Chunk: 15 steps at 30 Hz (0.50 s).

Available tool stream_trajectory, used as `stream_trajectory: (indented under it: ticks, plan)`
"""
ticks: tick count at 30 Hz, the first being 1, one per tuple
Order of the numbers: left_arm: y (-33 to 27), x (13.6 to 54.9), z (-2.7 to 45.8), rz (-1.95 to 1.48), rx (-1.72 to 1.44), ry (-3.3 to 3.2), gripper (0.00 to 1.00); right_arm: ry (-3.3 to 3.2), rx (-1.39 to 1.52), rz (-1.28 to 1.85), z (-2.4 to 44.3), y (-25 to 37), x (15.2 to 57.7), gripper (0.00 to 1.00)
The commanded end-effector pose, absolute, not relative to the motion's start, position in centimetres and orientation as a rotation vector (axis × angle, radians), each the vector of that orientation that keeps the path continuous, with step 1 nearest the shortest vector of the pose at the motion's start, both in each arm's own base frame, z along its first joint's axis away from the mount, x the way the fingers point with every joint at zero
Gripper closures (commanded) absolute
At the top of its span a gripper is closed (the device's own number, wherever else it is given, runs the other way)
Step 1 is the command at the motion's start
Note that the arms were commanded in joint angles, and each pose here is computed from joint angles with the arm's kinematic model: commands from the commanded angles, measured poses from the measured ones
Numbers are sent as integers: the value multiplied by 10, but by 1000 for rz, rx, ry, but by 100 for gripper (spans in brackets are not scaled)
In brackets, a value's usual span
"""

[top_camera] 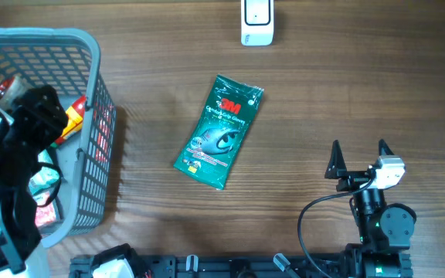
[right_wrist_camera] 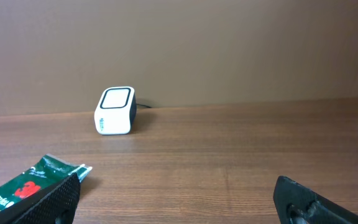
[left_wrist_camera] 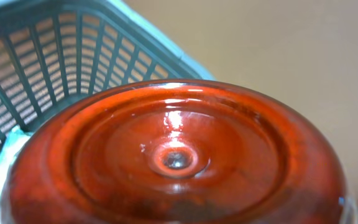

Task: Scan the item barcode
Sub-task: 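Grasp the small green-capped jar in the basket with the left gripper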

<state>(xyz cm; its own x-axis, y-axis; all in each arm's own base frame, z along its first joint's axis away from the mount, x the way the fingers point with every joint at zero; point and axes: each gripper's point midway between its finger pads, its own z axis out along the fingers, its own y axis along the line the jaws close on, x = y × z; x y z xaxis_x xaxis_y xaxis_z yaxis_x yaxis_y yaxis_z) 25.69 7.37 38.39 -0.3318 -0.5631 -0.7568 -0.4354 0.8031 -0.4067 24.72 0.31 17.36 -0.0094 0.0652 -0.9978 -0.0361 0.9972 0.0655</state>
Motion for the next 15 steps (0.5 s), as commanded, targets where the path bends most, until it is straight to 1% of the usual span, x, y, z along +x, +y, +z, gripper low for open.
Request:
stream_trajectory:
  ticks: [1,7,11,13,15]
  plan:
    - [78,251,409,-100,-714,1907,38,1568,3,79,176,5,247,0]
    - [82,250,410,-79,-724,1897,38,1569,3,80,176,5,247,0]
    - [108,242,396,84,-848,1913,35,1569,3,80,176,5,247,0]
    - [115,240,383,108,-927,1940,39,1569,3,79,176,5,247,0]
    - [113,244,368,97,-946,2006,41,1568,3,80,176,5,247,0]
